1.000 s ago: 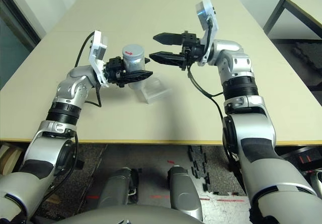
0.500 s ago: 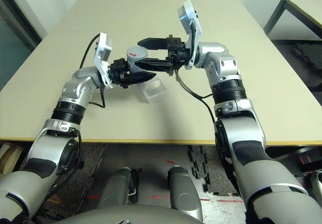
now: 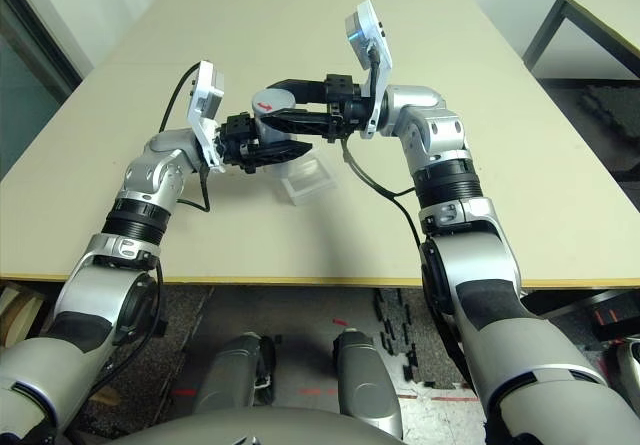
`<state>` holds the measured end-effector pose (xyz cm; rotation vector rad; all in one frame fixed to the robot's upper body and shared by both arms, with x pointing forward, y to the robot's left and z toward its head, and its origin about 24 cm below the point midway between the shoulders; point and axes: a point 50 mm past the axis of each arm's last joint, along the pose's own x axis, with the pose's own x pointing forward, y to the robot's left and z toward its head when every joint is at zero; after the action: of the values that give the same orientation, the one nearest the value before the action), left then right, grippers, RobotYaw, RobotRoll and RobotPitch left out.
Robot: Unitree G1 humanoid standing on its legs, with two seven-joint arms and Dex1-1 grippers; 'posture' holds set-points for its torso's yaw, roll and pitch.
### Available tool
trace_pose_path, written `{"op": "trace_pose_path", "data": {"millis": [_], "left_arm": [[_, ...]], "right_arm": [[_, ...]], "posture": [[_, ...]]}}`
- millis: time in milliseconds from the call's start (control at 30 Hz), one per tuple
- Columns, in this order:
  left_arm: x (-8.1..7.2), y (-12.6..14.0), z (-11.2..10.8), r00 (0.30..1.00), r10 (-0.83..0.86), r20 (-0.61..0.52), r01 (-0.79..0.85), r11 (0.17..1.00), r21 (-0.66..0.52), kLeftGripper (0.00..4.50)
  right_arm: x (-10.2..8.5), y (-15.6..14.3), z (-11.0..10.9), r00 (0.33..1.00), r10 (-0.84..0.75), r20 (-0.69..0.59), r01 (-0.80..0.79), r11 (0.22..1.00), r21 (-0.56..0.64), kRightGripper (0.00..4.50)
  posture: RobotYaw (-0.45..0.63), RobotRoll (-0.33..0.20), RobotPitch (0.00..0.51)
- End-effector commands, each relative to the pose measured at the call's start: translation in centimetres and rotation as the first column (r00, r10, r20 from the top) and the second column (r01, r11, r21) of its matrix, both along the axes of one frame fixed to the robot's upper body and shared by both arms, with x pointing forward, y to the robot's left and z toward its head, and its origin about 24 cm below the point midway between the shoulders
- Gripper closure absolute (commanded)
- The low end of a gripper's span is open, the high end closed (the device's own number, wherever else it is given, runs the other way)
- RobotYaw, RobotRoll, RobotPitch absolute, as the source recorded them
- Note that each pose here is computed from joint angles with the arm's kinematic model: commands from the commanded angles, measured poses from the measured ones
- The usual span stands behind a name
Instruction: Pour the medicine from the bottle into the box.
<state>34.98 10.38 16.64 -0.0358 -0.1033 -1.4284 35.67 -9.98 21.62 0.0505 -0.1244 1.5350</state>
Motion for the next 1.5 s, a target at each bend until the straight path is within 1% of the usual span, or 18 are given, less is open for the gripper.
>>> {"op": "trace_pose_path", "data": {"millis": [33,167,233,300,367,433,533,600,700,800,867,967,1000,1100,1200,1333,1500], "left_arm": [[-0.1,-0.1,-0.6,1.000,-0.005,-0.011,0.005,1.000,0.026,1.86],[-0.2,0.0,-0.7,1.000,0.001,-0.017,-0.001,1.000,0.024,1.86],[-0.2,0.0,-0.7,1.000,0.003,-0.018,-0.003,1.000,0.024,1.86],[-0.2,0.1,-0.7,1.000,0.008,-0.019,-0.008,1.000,0.022,1.86],[-0.2,0.2,-0.6,1.000,0.019,-0.016,-0.018,1.000,0.018,1.86],[-0.1,0.3,-0.5,1.000,0.027,-0.013,-0.027,1.000,0.015,1.86],[-0.1,0.6,-0.4,0.999,0.040,-0.010,-0.040,0.999,0.012,1.86],[0.1,0.9,-0.2,0.998,0.062,-0.009,-0.062,0.998,0.004,1.86],[0.3,1.2,-0.1,0.996,0.087,-0.006,-0.087,0.996,-0.003,1.86],[0.5,1.5,0.1,0.994,0.108,-0.002,-0.108,0.994,-0.005,1.86],[0.7,1.6,0.2,0.993,0.121,0.000,-0.121,0.993,-0.005,1.86],[1.0,1.7,0.2,0.989,0.148,0.005,-0.148,0.989,0.002,1.86],[1.1,1.7,0.2,0.988,0.154,0.007,-0.155,0.988,0.004,1.86],[1.3,1.8,0.2,0.985,0.172,0.011,-0.172,0.985,-0.001,1.86],[1.4,1.9,0.1,0.983,0.184,0.013,-0.184,0.983,-0.001,1.86],[1.5,2.0,0.1,0.979,0.202,0.019,-0.202,0.979,0.004,1.86],[1.7,2.1,0.1,0.976,0.216,0.024,-0.216,0.976,0.009,1.86]], "right_arm": [[-0.2,-0.2,1.1,0.999,0.019,-0.033,-0.016,0.993,0.114,1.92],[-0.5,-0.7,2.9,0.991,0.052,-0.124,-0.011,0.950,0.311,1.92],[-0.5,-1.2,3.4,0.988,0.037,-0.153,0.020,0.934,0.356,1.92],[-0.2,-1.9,3.3,0.985,-0.026,-0.171,0.084,0.934,0.347,1.92],[0.4,-3.0,2.5,0.973,-0.152,-0.173,0.196,0.940,0.277,1.92],[1.0,-4.1,1.5,0.947,-0.272,-0.170,0.304,0.930,0.207,1.92],[1.9,-6.0,-0.3,0.868,-0.469,-0.165,0.487,0.869,0.088,1.92],[2.5,-7.7,-1.6,0.764,-0.619,-0.182,0.633,0.774,0.020,1.92],[2.7,-10.1,-3.4,0.618,-0.764,-0.184,0.771,0.635,-0.049,1.92],[2.4,-12.6,-5.0,0.483,-0.855,-0.187,0.857,0.506,-0.099,1.92],[2.2,-14.1,-5.9,0.405,-0.894,-0.194,0.892,0.432,-0.129,1.92],[1.7,-16.3,-7.4,0.285,-0.939,-0.190,0.925,0.322,-0.202,1.92],[1.6,-16.9,-7.8,0.255,-0.947,-0.196,0.929,0.296,-0.221,1.92],[1.1,-18.1,-8.9,0.191,-0.961,-0.200,0.933,0.241,-0.267,1.92],[0.8,-18.5,-10.1,0.155,-0.965,-0.212,0.926,0.217,-0.309,1.92],[0.6,-18.4,-11.5,0.130,-0.966,-0.223,0.913,0.204,-0.353,1.92],[0.7,-18.3,-12.3,0.117,-0.967,-0.225,0.903,0.198,-0.381,1.92]], "posture": [[-0.19,0.000,0.055],[-0.19,0.000,0.058],[-0.18,0.000,0.060],[-0.18,0.000,0.061],[-0.18,0.000,0.061],[-0.18,0.000,0.061],[-0.19,0.000,0.065],[-0.20,0.000,0.067],[-0.20,0.000,0.069],[-0.21,0.000,0.070],[-0.21,0.000,0.071],[-0.22,0.000,0.070],[-0.22,0.000,0.070],[-0.22,0.000,0.068],[-0.22,0.000,0.067],[-0.22,0.000,0.066],[-0.21,0.000,0.067]]}}
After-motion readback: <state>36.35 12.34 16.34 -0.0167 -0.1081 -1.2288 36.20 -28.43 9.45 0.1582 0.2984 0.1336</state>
